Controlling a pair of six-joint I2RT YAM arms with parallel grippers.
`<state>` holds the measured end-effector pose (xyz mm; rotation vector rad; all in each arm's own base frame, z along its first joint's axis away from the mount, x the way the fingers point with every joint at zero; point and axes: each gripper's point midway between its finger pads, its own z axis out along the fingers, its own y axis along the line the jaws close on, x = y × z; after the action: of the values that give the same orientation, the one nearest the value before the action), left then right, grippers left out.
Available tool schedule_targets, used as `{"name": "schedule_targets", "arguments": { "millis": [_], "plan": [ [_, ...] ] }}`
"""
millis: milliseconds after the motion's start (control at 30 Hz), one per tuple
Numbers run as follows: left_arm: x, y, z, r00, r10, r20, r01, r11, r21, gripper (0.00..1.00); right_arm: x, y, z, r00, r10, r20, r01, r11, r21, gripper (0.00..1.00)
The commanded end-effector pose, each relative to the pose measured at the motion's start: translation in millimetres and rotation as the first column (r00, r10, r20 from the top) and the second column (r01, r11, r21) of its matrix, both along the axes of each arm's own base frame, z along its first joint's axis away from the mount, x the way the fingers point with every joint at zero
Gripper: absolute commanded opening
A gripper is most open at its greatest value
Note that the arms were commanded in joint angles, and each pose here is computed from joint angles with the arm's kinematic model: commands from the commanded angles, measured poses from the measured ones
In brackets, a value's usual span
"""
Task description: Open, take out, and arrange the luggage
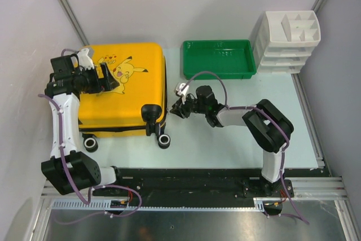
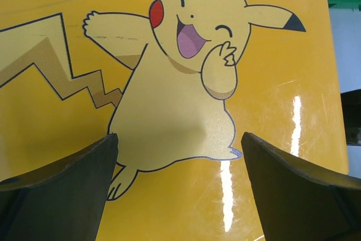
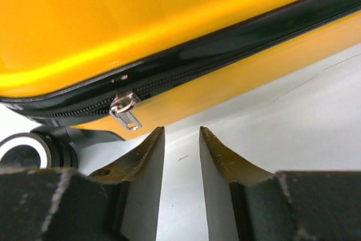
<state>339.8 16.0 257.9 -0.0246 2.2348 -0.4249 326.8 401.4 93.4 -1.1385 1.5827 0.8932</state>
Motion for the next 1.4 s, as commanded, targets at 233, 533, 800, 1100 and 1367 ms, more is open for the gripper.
{"name": "schedule_targets", "arguments": {
  "millis": [233,533,800,1100,1367],
  "plan": [
    [-3.9,1.4,-10.1,1.0,-0.013,-0.026,0.012,1.0,-0.023,0.96,2.3,1.5,60.1,0.991,-0.009,0.134,-0.008,0.992,0.126,0.38],
    [-3.9,2.0,-7.3,1.0,-0.017,-0.015,0.017,1.0,-0.018,0.96,-11.5,3.2,30.4,0.983,-0.012,0.181,0.006,0.999,0.034,0.46],
    [-4.9,2.7,-9.2,1.0,-0.009,-0.021,0.008,1.0,-0.021,0.96,-1.4,13.9,49.9,0.951,-0.185,0.25,0.165,0.981,0.098,0.48],
    [-6.3,4.1,-11.2,1.0,0.001,-0.027,-0.002,1.0,-0.018,0.95,3.0,8.6,62.8,0.933,-0.218,0.286,0.187,0.974,0.13,0.24],
    [-2.7,6.7,-13.2,0.999,0.009,-0.037,-0.01,0.999,-0.031,0.96,-6.9,-5.6,74.8,0.949,-0.051,0.313,0.004,0.989,0.148,0.0]
  ]
}}
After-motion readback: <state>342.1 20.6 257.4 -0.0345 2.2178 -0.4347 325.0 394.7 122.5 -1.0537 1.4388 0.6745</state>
